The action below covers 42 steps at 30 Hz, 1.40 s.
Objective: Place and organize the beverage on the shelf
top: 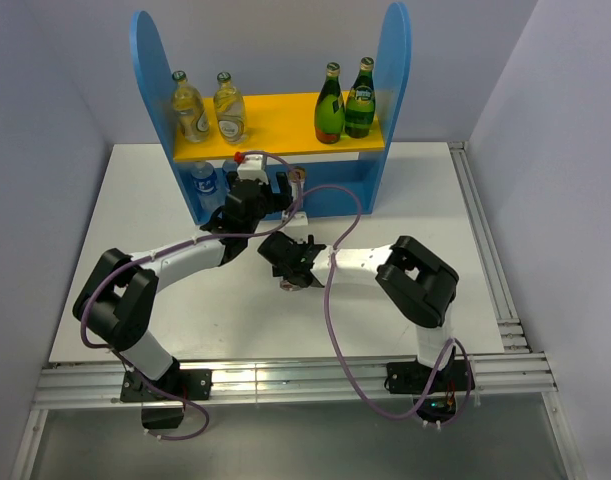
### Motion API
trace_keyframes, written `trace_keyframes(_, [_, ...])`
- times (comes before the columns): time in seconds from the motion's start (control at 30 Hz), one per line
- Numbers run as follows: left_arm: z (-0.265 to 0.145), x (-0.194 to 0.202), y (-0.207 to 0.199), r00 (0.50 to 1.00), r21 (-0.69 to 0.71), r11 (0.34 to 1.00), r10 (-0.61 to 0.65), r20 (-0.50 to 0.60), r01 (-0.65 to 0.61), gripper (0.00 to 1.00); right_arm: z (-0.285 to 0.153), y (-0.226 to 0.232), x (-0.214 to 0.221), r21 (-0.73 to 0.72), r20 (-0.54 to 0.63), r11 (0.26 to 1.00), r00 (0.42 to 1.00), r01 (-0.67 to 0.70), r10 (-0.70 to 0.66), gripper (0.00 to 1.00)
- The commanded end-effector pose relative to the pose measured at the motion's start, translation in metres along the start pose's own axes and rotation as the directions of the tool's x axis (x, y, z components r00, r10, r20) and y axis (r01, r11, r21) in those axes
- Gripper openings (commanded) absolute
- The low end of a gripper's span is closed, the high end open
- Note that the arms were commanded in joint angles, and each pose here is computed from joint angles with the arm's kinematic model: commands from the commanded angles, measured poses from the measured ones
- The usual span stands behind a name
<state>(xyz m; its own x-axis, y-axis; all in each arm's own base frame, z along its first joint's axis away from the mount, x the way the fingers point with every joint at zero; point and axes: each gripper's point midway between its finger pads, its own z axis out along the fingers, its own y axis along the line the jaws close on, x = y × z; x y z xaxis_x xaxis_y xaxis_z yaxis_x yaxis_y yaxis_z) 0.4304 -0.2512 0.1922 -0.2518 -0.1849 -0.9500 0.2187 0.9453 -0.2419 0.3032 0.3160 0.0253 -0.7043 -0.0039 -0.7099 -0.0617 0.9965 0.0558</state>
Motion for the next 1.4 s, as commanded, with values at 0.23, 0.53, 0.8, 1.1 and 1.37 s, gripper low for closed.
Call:
trace_keyframes(0.23, [-0.021, -0.025, -0.016, 0.998, 0.076, 0.997, -0.033, 0.047, 0.029, 0.99, -0.038, -0.045, -0.051, -0.020, 0.231, 0.991, 0.964, -0.133, 0.134, 0.00])
trace_keyframes(0.53, [-0.047, -0.045, -0.018, 0.988, 0.110, 0.989, -0.111, 0.106, 0.099, 0.99, -0.136, -0.070, -0.177, -0.120, 0.645, 0.977, 0.734, -0.176, 0.212, 0.00])
trace_keyframes(0.8, [-0.124, -0.047, -0.068, 0.991, 0.235, 0.968, -0.109, 0.073, 0.089, 0.99, -0.136, -0.091, -0.204, -0.099, 0.641, 0.968, 0.729, -0.233, 0.240, 0.00])
trace_keyframes(1.1, [-0.186, -0.030, -0.108, 0.991, 0.522, 0.843, -0.110, -0.073, 0.132, 0.99, -0.146, -0.091, -0.208, -0.157, 0.617, 0.954, 0.729, -0.254, 0.295, 0.00])
trace_keyframes(1.37, [-0.188, 0.011, -0.133, 0.988, 0.648, 0.751, -0.038, -0.152, 0.129, 0.99, -0.168, -0.085, -0.225, -0.274, 0.573, 0.922, 0.723, -0.274, 0.385, 0.00])
